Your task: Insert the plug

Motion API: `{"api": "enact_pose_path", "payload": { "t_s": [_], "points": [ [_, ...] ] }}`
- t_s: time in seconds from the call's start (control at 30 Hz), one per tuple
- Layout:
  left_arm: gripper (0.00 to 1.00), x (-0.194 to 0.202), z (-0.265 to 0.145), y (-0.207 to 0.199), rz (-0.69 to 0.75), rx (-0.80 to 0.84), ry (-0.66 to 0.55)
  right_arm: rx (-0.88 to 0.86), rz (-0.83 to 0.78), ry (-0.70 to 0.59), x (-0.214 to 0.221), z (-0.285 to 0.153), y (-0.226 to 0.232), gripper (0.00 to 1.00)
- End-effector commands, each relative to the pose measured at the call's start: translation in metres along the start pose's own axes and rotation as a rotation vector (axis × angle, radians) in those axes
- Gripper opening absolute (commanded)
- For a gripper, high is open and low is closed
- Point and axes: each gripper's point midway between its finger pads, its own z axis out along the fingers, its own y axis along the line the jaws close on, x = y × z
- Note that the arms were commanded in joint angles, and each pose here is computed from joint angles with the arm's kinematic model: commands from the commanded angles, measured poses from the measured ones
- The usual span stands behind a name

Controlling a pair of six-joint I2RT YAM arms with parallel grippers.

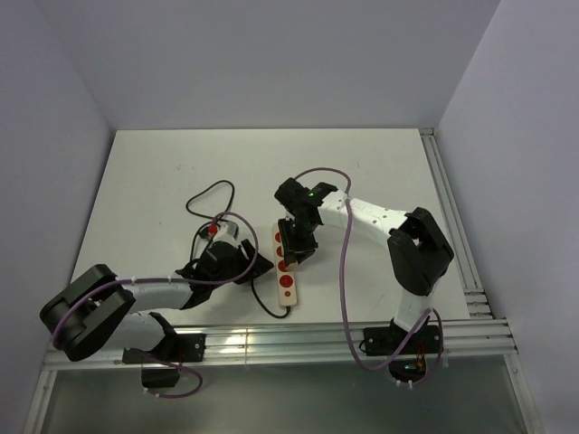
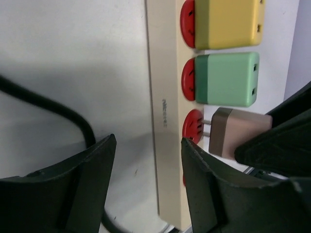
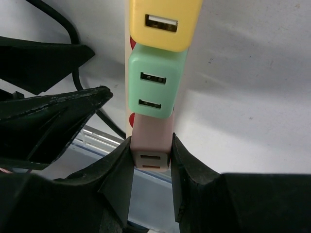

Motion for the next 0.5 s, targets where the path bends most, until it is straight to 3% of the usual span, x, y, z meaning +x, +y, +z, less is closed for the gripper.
{"api": "enact_pose_path", "payload": {
  "t_s": [0.0,0.3,0.47],
  "points": [
    [0.62,0.005,0.012,-0.002,0.003,0.007,0.021,0.101,0.022,-0.063,-0.016,0.004,-0.018,0.00],
    [0.57,0.031,0.023,-0.002,-0.015,0.034,0.109,0.210,0.035,-0.164,-0.027,0.024,-0.013,0.00],
    [0.54,0.022,0.012,0.001,-0.035,0.031,0.050,0.251,0.019,-0.198,-0.020,0.039,-0.005,0.00]
  ]
}}
